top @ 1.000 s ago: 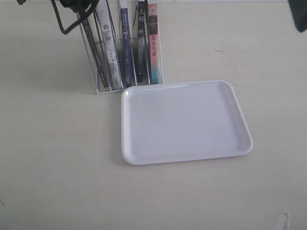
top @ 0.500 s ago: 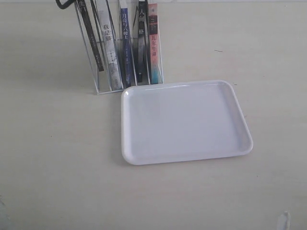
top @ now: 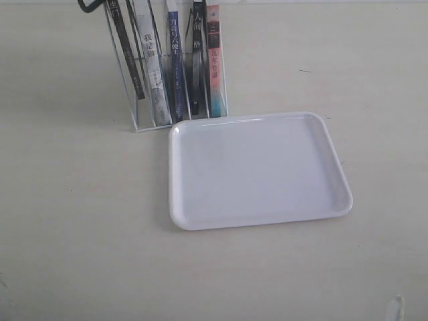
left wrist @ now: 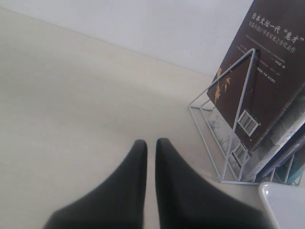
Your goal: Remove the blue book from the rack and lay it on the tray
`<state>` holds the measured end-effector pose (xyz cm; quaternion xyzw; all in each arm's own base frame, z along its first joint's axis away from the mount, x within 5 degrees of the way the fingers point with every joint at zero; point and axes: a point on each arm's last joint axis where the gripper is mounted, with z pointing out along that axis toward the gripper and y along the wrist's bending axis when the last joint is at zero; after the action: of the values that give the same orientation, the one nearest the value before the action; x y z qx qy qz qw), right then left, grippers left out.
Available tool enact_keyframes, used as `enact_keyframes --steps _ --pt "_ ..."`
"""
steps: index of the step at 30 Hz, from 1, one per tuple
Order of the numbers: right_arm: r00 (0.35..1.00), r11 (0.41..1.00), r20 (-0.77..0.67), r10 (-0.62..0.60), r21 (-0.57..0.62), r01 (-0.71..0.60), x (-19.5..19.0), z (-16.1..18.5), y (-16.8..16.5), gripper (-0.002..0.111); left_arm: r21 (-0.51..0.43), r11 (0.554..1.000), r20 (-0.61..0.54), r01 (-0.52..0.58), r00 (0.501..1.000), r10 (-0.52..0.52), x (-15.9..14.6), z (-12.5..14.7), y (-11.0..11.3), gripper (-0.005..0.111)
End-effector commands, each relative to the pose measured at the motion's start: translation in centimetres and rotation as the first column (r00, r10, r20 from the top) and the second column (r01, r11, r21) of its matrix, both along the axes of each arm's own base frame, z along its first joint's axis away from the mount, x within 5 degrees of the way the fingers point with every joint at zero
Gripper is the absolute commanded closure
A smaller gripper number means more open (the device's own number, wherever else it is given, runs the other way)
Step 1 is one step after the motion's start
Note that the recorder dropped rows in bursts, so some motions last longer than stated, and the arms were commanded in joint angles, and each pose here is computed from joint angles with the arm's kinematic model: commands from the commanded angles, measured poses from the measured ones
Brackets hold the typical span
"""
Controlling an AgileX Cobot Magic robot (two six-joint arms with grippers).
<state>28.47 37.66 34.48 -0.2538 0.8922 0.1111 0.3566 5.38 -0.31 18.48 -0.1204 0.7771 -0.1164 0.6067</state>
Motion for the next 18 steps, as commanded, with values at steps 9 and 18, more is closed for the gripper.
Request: enact_keyframes --steps 9,18 --pt "1.000 0.999 0.018 0.002 -0.046 -0.001 1.2 -3.0 1.3 0.108 -0.005 1.000 0.007 0.010 1.000 -0.010 0.0 0.0 -0.1 0.101" --pt "1.000 0.998 -0.002 -0.026 -0.057 0.026 0.8 -2.1 0.6 0.063 -0.005 1.000 0.007 0.010 1.000 -0.010 0.0 0.0 -0.1 0.101"
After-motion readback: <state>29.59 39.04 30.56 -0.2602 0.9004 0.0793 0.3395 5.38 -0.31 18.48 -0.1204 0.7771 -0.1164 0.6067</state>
